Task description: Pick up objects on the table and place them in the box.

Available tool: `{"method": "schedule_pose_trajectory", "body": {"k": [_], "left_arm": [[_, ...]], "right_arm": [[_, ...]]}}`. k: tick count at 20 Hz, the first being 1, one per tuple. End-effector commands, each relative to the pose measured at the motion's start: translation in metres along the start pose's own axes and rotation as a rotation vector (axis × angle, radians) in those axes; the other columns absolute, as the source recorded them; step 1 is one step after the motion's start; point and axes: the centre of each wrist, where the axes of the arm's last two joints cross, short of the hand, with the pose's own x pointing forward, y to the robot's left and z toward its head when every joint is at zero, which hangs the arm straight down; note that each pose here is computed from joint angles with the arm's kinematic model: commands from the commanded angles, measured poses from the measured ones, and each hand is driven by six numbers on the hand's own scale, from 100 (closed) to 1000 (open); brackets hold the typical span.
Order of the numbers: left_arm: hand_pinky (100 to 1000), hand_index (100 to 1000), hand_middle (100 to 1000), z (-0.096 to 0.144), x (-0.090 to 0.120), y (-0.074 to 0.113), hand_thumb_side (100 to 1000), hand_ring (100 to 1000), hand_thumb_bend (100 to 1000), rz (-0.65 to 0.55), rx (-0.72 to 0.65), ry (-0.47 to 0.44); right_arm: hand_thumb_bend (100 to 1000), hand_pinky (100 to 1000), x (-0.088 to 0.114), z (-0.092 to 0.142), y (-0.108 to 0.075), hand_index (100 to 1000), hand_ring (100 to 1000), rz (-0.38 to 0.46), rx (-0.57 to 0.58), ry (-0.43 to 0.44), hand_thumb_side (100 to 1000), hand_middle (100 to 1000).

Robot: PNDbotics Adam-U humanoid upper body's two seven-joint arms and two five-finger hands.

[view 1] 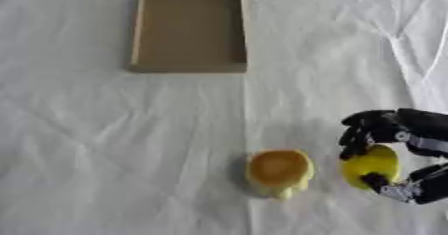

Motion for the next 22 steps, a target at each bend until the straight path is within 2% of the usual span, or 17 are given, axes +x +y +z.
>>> {"method": "schedule_pose_trajectory", "body": {"k": [1,6,11,15,17,22], "left_arm": [[876,864,830,-0.007,0.006,0.002,673,889,100,-0.001,-0.011,-0.035],[876,864,829,-0.015,0.008,-0.001,657,887,100,0.018,-0.012,-0.069],[875,864,828,-0.021,0.01,-0.003,651,887,100,0.036,-0.015,-0.092],[875,864,824,-0.027,0.011,-0.006,644,886,100,0.054,-0.015,-0.111],[875,864,821,-0.032,0.013,-0.009,635,884,100,0.074,-0.012,-0.126],[873,864,817,-0.044,0.018,-0.02,602,880,106,0.131,-0.014,-0.177]], "right_arm": [[100,915,0.004,-0.004,-0.023,761,755,0.044,-0.043,-0.062,100,480],[100,924,0.012,-0.025,-0.066,764,759,0.048,-0.075,-0.135,100,478],[100,924,0.031,-0.051,-0.112,766,759,0.04,-0.096,-0.192,100,481],[100,930,0.043,-0.07,-0.133,771,764,0.013,-0.105,-0.199,100,484],[100,933,0.039,-0.081,-0.141,772,766,-0.012,-0.113,-0.192,100,483],[100,929,0.007,-0.109,-0.159,771,762,-0.034,-0.166,-0.161,100,485]]}}
